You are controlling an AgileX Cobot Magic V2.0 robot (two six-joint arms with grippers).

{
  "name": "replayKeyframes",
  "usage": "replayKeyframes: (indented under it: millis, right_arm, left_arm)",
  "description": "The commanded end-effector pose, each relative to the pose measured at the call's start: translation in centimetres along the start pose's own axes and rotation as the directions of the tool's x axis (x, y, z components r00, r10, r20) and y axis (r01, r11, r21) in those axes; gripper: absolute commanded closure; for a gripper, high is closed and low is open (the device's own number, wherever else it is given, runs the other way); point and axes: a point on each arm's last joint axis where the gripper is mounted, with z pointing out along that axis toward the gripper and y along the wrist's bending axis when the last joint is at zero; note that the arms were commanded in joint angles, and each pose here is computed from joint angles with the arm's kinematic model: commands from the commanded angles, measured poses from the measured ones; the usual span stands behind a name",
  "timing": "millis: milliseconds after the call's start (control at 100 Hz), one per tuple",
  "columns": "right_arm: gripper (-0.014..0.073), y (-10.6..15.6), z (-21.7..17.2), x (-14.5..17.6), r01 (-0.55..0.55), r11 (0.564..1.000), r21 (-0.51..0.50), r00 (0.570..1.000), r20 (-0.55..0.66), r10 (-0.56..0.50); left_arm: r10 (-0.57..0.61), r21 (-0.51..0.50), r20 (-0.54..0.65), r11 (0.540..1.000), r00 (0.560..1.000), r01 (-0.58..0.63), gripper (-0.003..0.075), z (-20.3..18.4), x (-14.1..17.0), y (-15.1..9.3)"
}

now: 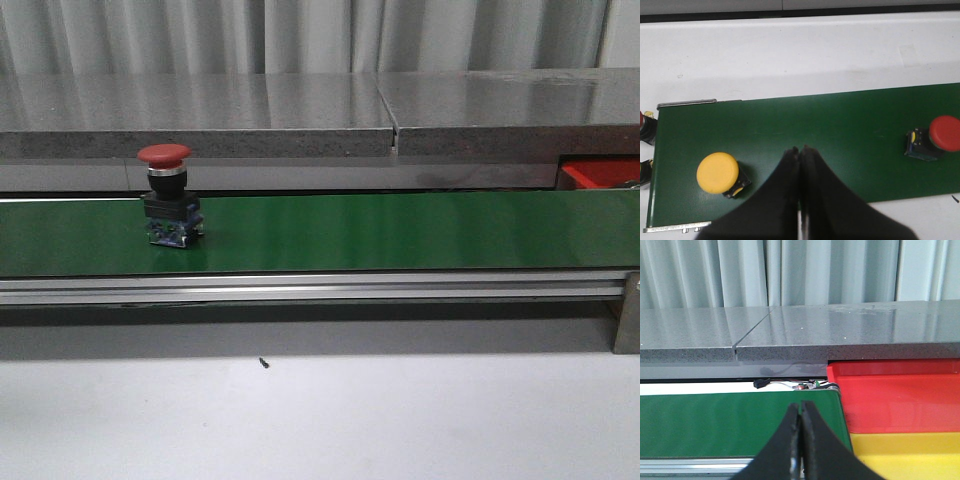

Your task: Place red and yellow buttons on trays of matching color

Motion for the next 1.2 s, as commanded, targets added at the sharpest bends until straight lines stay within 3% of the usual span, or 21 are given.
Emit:
replayKeyframes:
  millis: [0, 430, 730, 1190]
  right_arm:
    - [0.0710, 0.1, -0.2, -0.8, 0.015, 1.000, -0.011, 0.996, 0.093, -0.014]
    - [0.0710, 0.1, -0.2, -0.8, 0.015, 1.000, -0.011, 0.996, 0.093, -0.014]
    - [0.0710, 0.1, -0.2, -0.8, 0.015, 1.000, -0.011, 0.996, 0.093, -0.014]
    - [0.0703, 0.2, -0.2, -1.8, 0.015, 1.000, -0.010, 0.995, 0.097, -0.014]
  left_arm:
    - [0.014, 0.016, 0.151, 1.000, 0.988, -0.016, 0.0739, -2.6, -0.1, -0.6]
    - [0.010, 0.011, 0.333, 1.000, 0.943, -0.015, 0.0739, -7.8, 6.7, -1.2]
    - [-0.001, 0.021, 0.397, 1.000, 0.918, -0.008, 0.0739, -8.9, 11.4, -1.4]
    - [-0.029, 0.043, 0.572, 0.999, 0.820, 0.005, 0.0739, -10.3, 16.7, -1.6]
